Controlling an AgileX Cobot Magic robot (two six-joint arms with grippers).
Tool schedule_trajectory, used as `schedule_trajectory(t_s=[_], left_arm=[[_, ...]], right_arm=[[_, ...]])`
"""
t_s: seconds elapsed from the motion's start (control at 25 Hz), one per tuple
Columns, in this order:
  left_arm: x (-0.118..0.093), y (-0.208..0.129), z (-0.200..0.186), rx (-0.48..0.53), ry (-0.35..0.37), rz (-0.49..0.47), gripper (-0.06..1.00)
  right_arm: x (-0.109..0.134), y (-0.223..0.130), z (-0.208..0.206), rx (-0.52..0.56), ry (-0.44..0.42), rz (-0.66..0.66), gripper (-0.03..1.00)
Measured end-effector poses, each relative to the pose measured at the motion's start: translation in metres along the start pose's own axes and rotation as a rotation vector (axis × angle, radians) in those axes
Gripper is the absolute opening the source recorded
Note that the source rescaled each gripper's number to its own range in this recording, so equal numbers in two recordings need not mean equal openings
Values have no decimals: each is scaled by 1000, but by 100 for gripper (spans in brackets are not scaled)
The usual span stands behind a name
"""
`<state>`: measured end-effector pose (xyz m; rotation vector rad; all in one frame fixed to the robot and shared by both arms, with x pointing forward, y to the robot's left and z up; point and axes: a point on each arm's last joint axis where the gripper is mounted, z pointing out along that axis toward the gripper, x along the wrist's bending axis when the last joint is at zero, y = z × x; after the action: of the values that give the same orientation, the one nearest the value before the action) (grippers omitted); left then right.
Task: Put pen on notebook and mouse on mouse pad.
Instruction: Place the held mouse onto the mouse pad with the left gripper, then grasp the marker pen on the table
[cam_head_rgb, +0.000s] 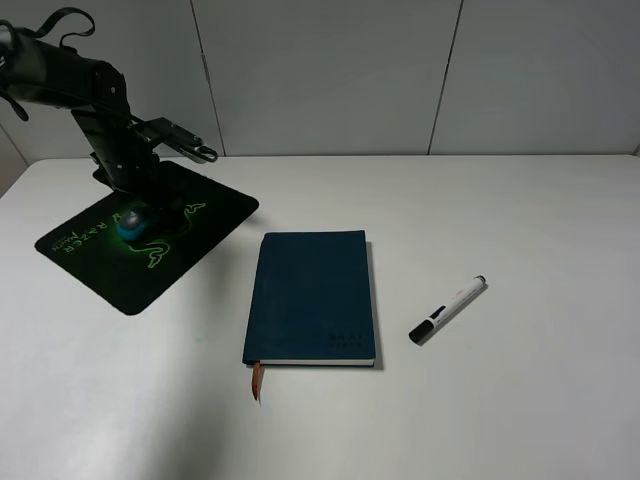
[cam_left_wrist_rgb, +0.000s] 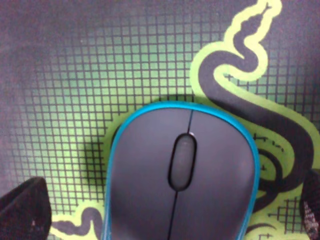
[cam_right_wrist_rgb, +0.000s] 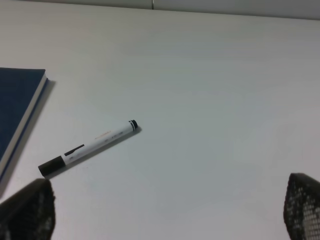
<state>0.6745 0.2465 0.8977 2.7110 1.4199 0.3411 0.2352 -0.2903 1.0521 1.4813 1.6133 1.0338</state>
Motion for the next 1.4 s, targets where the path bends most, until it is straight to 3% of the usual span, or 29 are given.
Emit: schedule_trajectory(t_s=[0.2, 0.56, 1.04, 1.4], left_arm=[[2, 1, -16, 6, -2, -25, 100], [6, -7, -94, -34, 28, -47, 100], [-5, -49, -193, 55, 4, -153, 100], [-13, -78, -270, -141, 77, -278, 100]], right_arm=[[0, 0, 0, 0, 0, 0, 100], [0, 0, 0, 0, 0, 0, 100], [0, 0, 0, 0, 0, 0, 100], [0, 0, 0, 0, 0, 0, 100]])
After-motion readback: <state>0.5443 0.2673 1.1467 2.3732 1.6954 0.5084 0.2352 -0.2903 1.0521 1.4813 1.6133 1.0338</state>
